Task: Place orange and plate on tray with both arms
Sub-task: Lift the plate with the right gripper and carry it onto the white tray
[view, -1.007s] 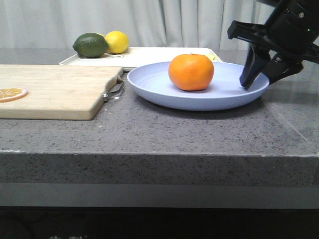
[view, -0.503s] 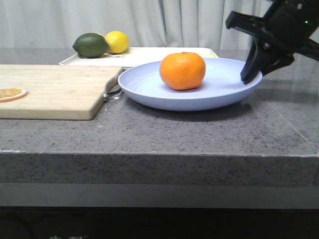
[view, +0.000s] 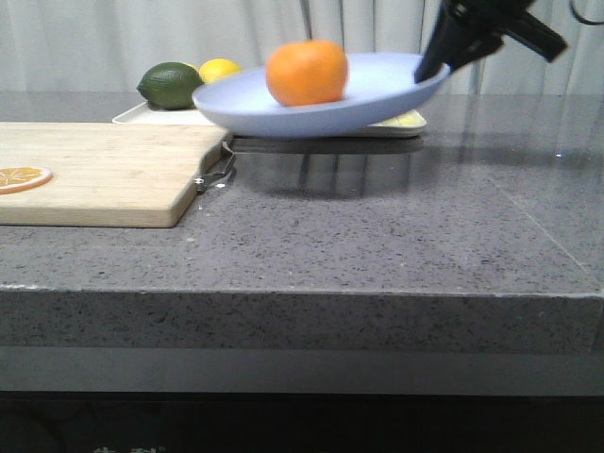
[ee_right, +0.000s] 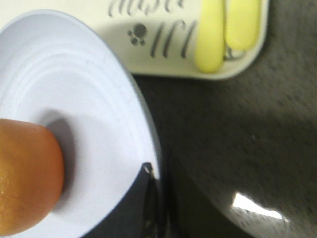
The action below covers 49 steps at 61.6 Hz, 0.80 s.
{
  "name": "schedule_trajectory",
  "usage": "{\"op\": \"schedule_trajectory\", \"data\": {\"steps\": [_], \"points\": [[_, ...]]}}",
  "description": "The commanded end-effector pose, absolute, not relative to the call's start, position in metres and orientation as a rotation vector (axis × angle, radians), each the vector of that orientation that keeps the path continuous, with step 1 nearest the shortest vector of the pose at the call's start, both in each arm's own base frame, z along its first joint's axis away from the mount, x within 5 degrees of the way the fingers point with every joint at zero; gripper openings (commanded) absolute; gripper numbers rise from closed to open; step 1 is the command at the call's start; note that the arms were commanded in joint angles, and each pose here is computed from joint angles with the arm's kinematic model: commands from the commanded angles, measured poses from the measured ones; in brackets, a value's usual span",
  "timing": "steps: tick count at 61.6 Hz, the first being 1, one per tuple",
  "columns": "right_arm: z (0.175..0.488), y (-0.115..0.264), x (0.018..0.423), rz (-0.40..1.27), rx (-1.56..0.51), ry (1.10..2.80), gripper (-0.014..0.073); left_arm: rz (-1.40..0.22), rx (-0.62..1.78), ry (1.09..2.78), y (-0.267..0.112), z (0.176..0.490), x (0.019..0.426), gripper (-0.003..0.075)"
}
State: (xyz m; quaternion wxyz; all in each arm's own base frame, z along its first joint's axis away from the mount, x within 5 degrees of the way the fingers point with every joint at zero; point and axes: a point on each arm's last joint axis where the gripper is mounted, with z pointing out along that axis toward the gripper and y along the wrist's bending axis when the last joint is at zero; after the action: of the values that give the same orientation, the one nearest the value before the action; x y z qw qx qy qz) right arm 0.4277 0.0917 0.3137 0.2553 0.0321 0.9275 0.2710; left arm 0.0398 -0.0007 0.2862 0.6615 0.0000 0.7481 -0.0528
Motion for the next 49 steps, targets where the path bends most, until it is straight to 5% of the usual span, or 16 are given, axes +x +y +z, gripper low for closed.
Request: {"op": "schedule_trajectory", "data": {"steps": [1,23,49], "points": [[0.363,0.097,0.439,0.885,0.121,2.331,-0.0062,-0.126,0.003,1.591,-0.001,0.302,0.039,-0.0017],[0.36,0.106,0.508,1.01,0.249,2.192,-0.0062,-0.126,0.003,1.591,-0.001,0.302,0.039,-0.0017],[0.327,0.106,0.545,1.046,0.39,2.069,-0.0062,-0.126,0.003,1.591,-0.001,0.302,0.039,-0.0017]]}}
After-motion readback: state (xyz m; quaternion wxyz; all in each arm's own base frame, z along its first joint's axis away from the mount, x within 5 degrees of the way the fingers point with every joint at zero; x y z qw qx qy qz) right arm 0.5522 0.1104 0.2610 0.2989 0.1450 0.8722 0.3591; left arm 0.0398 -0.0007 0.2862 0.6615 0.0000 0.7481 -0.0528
